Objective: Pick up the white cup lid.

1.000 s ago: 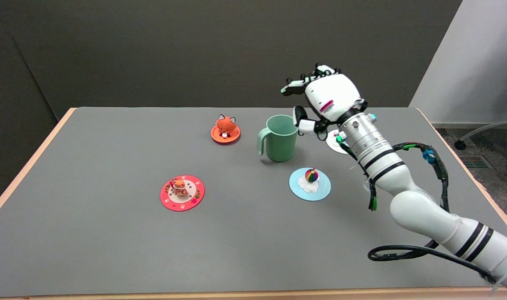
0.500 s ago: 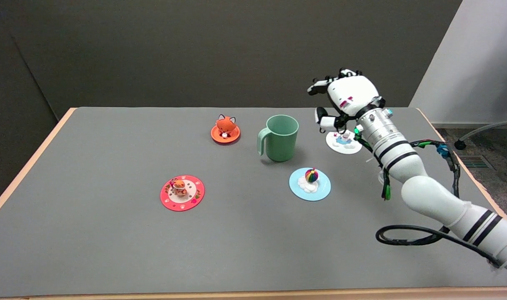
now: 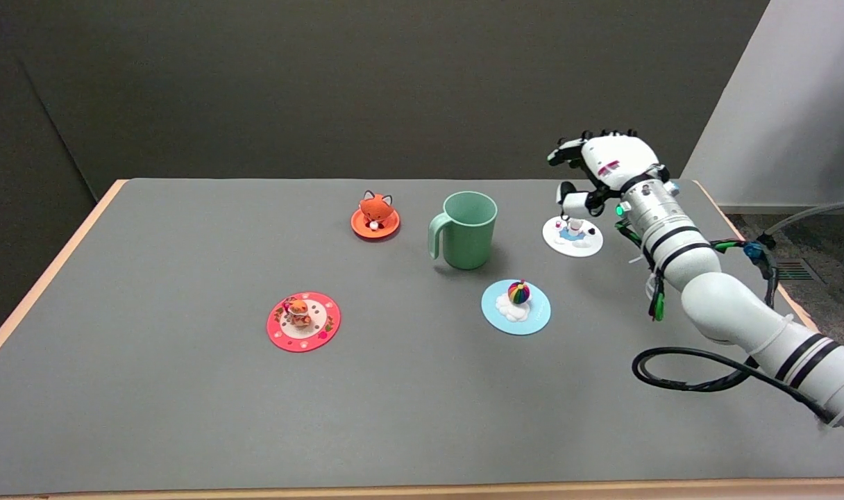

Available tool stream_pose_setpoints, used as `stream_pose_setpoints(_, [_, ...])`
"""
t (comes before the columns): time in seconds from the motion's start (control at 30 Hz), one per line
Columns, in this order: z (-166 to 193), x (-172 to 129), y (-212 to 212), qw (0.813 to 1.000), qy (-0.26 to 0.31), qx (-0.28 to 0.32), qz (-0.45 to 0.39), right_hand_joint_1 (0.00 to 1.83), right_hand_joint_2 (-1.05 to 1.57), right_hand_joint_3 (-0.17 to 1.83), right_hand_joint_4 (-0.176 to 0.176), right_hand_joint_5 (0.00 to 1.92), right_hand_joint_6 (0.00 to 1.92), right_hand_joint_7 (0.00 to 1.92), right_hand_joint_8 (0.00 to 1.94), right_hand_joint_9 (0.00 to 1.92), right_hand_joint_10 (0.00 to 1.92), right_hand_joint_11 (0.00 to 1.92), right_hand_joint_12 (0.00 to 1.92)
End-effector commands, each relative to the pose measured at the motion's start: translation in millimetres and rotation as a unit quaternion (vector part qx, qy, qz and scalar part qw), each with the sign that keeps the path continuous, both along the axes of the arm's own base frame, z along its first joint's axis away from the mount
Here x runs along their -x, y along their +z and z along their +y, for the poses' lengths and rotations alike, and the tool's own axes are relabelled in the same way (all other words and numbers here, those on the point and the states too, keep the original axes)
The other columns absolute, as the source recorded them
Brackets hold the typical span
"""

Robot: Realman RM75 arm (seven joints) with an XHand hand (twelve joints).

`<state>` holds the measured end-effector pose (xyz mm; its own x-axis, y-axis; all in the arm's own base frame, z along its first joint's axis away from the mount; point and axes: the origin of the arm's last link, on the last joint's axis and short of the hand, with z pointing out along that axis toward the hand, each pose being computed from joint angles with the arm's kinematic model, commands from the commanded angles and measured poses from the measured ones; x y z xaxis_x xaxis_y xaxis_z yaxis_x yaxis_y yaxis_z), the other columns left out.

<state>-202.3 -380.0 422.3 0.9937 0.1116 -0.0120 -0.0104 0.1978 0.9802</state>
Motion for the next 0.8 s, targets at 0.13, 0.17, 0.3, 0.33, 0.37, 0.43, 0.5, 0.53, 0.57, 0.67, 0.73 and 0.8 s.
stream_pose_setpoints(0.13, [-1.1, 25.0, 34.7, 0.995, -0.037, 0.057, -0.069, 0.84, 0.82, 0.87, 0.139, 0.71, 0.2, 0.84, 0.22, 0.9, 0.23, 0.44, 1.17])
stream_pose_setpoints(0.17, [-1.8, 25.1, 33.5, 0.995, -0.038, 0.055, -0.068, 0.84, 0.82, 0.86, 0.132, 0.7, 0.2, 0.85, 0.22, 0.91, 0.24, 0.45, 1.17])
stream_pose_setpoints(0.3, [-5.4, 27.5, 25.0, 0.996, -0.043, 0.043, -0.062, 0.85, 0.8, 0.87, 0.116, 0.68, 0.2, 0.85, 0.22, 0.93, 0.25, 0.45, 1.18])
stream_pose_setpoints(0.33, [-6.4, 28.3, 23.3, 0.996, -0.045, 0.04, -0.059, 0.85, 0.8, 0.87, 0.114, 0.68, 0.2, 0.85, 0.22, 0.93, 0.25, 0.44, 1.19])
stream_pose_setpoints(0.37, [-7.3, 29.4, 21.8, 0.997, -0.048, 0.038, -0.055, 0.85, 0.8, 0.87, 0.114, 0.68, 0.2, 0.85, 0.22, 0.93, 0.25, 0.43, 1.21])
stream_pose_setpoints(0.43, [-10.3, 30.7, 18.9, 0.997, -0.052, 0.033, -0.047, 0.84, 0.79, 0.87, 0.114, 0.68, 0.2, 0.84, 0.21, 0.92, 0.25, 0.4, 1.23])
stream_pose_setpoints(0.5, [-12.7, 32.2, 17.9, 0.997, -0.056, 0.03, -0.032, 0.84, 0.79, 0.87, 0.113, 0.68, 0.2, 0.83, 0.21, 0.92, 0.25, 0.37, 1.25])
stream_pose_setpoints(0.53, [-13.5, 33.6, 17.2, 0.998, -0.059, 0.027, -0.023, 0.82, 0.76, 0.92, 0.113, 0.68, 0.19, 0.84, 0.19, 0.9, 0.26, 0.34, 1.2])
stream_pose_setpoints(0.57, [-14.0, 35.4, 17.2, 0.998, -0.063, 0.025, -0.015, 0.81, 0.74, 0.96, 0.11, 0.69, 0.18, 0.84, 0.17, 0.88, 0.26, 0.3, 1.17])
stream_pose_setpoints(0.67, [-16.5, 39.2, 16.8, 0.997, -0.072, 0.021, -0.002, 0.81, 0.74, 0.95, 0.104, 0.69, 0.18, 0.82, 0.17, 0.85, 0.26, 0.25, 1.15])
stream_pose_setpoints(0.73, [-18.1, 40.7, 16.9, 0.997, -0.077, 0.018, 0.005, 0.81, 0.74, 0.95, 0.098, 0.69, 0.18, 0.81, 0.17, 0.83, 0.27, 0.23, 1.14])
stream_pose_setpoints(0.8, [-19.8, 42.2, 18.2, 0.996, -0.084, 0.016, 0.013, 0.81, 0.74, 0.95, 0.094, 0.69, 0.18, 0.81, 0.17, 0.82, 0.27, 0.21, 1.13])
